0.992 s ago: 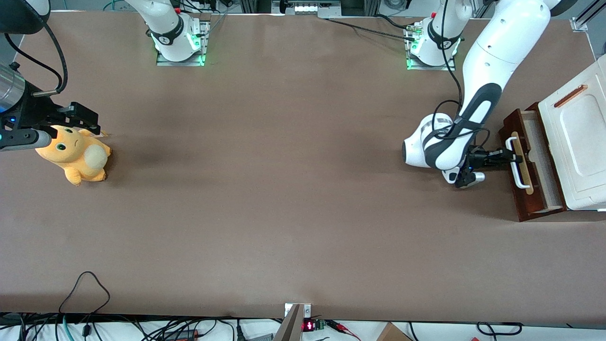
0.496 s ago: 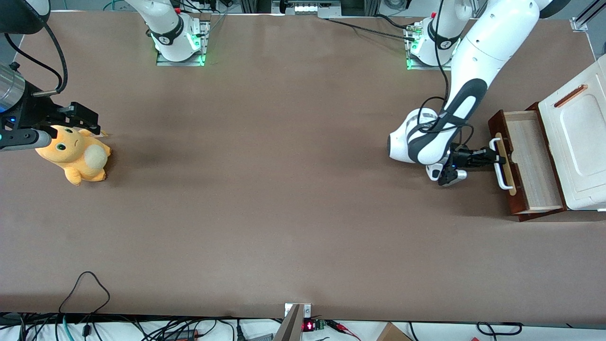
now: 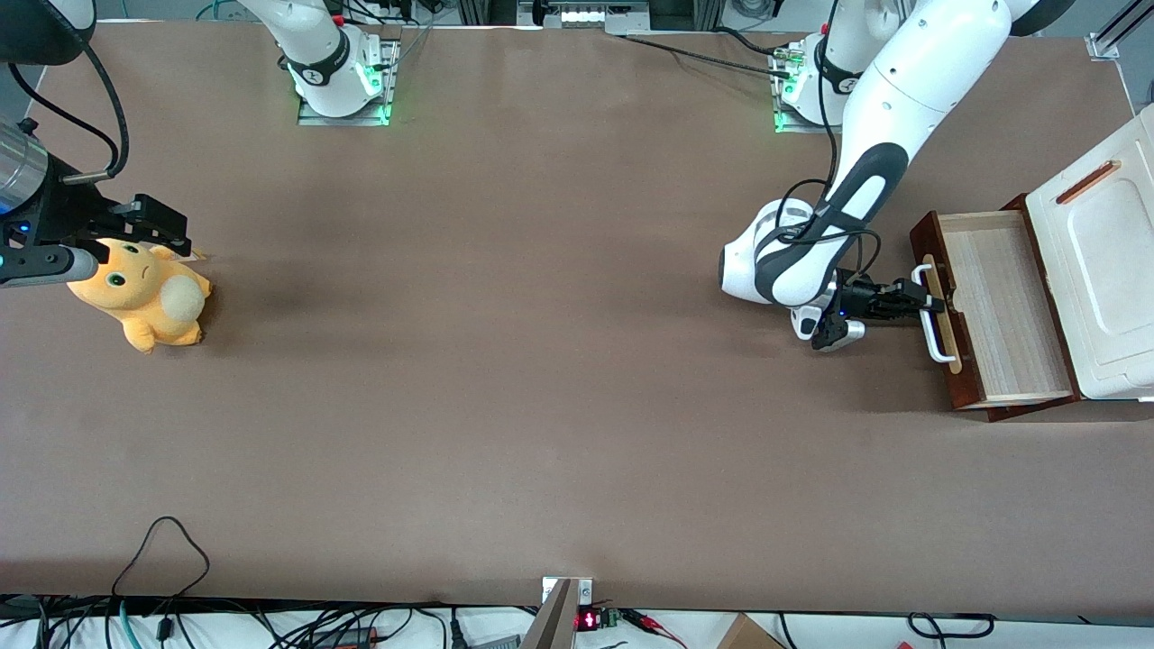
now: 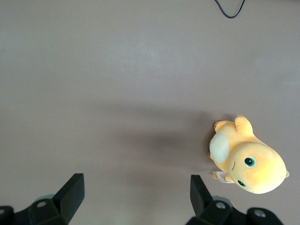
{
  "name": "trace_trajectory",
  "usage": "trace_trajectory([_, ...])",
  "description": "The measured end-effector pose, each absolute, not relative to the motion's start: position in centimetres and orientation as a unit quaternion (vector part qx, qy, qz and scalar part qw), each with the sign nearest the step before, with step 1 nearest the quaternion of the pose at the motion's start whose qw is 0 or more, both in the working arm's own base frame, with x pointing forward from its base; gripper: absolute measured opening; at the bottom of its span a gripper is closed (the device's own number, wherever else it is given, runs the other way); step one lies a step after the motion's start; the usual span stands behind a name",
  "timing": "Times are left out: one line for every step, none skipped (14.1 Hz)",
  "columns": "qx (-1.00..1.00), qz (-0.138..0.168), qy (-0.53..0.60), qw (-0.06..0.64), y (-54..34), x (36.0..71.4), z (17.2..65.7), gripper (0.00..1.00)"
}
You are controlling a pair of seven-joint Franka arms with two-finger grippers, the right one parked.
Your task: Open lower drawer with left arm only
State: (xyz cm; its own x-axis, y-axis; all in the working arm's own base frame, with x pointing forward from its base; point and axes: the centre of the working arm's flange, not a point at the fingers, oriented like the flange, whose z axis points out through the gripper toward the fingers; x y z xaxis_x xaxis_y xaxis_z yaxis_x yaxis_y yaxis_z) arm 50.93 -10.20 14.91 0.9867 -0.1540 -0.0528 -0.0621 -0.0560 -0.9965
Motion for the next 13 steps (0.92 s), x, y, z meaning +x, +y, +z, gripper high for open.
trace_trajectory([-0.726,-0.034,0.072,0.683,-10.1,51.1,15.0,0.61])
trace_trajectory([-0.728,-0.034,0.068,0.682,-10.0,51.5,15.4,0.72])
trace_trajectory([-0.735,-0.027,0.056,0.676,-10.0,52.1,16.1,0.81])
trace_trajectory([-0.751,-0.016,0.035,0.660,-10.2,52.9,17.3,0.93])
trace_trajectory([-0.772,-0.009,0.011,0.635,-10.7,53.8,19.0,1.00])
trace_trajectory([-0.796,-0.006,-0.016,0.604,-11.3,54.9,21.2,1.00])
trace_trajectory([-0.819,-0.003,-0.039,0.573,-12.1,55.9,23.7,1.00])
trace_trajectory([-0.841,0.001,-0.056,0.538,-12.8,56.8,26.5,1.00])
trace_trajectory([-0.864,0.005,-0.068,0.500,-13.6,57.5,29.7,1.00])
trace_trajectory([-0.885,0.005,-0.074,0.459,-14.4,57.9,32.8,1.00])
trace_trajectory([-0.904,0.000,-0.076,0.420,-15.0,58.1,35.8,1.00])
trace_trajectory([-0.921,-0.004,-0.079,0.382,-15.4,58.1,38.8,1.00])
trace_trajectory([-0.936,-0.003,-0.083,0.342,-15.5,57.9,41.6,1.00])
